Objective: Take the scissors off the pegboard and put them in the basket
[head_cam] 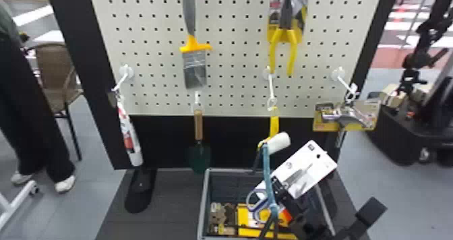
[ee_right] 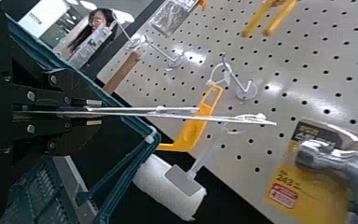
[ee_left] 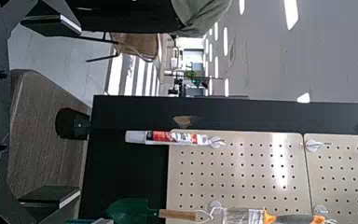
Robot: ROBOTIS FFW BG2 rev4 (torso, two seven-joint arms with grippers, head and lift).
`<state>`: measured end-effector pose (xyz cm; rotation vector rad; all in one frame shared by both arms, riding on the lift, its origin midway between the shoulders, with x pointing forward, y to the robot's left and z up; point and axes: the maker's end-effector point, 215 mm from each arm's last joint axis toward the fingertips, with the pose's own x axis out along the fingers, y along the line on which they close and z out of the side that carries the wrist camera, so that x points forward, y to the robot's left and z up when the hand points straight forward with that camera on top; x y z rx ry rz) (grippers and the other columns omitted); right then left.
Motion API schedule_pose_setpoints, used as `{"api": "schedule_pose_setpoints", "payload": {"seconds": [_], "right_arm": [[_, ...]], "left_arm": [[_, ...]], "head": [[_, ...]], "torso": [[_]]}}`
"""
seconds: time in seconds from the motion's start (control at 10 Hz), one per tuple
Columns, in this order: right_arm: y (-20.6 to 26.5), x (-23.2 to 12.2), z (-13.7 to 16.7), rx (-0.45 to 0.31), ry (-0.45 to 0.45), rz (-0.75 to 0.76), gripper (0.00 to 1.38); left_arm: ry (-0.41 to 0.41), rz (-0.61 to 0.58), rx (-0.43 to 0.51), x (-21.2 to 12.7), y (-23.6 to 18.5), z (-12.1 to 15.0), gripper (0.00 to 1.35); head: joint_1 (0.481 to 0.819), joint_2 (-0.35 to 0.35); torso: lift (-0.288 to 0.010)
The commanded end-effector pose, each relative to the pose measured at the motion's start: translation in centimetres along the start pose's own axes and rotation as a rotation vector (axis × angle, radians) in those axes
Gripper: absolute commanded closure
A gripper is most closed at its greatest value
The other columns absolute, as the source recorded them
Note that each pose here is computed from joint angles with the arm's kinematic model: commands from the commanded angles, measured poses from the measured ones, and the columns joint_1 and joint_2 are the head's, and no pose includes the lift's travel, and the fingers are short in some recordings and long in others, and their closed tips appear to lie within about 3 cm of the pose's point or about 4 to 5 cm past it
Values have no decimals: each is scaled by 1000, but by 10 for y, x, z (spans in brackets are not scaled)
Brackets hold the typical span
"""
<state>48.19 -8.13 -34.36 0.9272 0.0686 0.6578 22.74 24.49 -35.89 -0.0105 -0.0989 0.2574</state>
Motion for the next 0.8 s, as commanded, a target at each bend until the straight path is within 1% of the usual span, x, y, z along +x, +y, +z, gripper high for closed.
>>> {"api": "schedule_pose_setpoints", "payload": {"seconds": [0.0, 0.1, 0.2, 0.3, 0.4, 0.5, 0.7], "right_arm": [[-4, 2, -11, 7, 41, 3, 875], [-5, 4, -11, -6, 52, 9, 443], [-4, 6, -9, -11, 52, 11, 124], [-4, 6, -8, -15, 52, 12, 64], [-5, 6, -8, -15, 52, 12, 131], [-5, 6, -8, -16, 51, 12, 162], [-5, 5, -6, -18, 45, 15, 167]], "left_arm": [[2, 3, 0, 0, 1, -1, 102], [0, 1, -1, -1, 0, -1, 102], [-2, 2, -3, 0, 0, 0, 102], [-2, 2, -3, 0, 0, 0, 102], [-2, 2, -3, 0, 1, 0, 102], [-4, 1, -4, 0, 0, 1, 102], [-4, 1, -4, 0, 0, 1, 102]], "head": [[549, 0], [549, 0], [549, 0], [549, 0], [549, 0], [549, 0], [549, 0]], "torso": [[-100], [-100], [-100], [-100], [-100], [-100], [-100]]}}
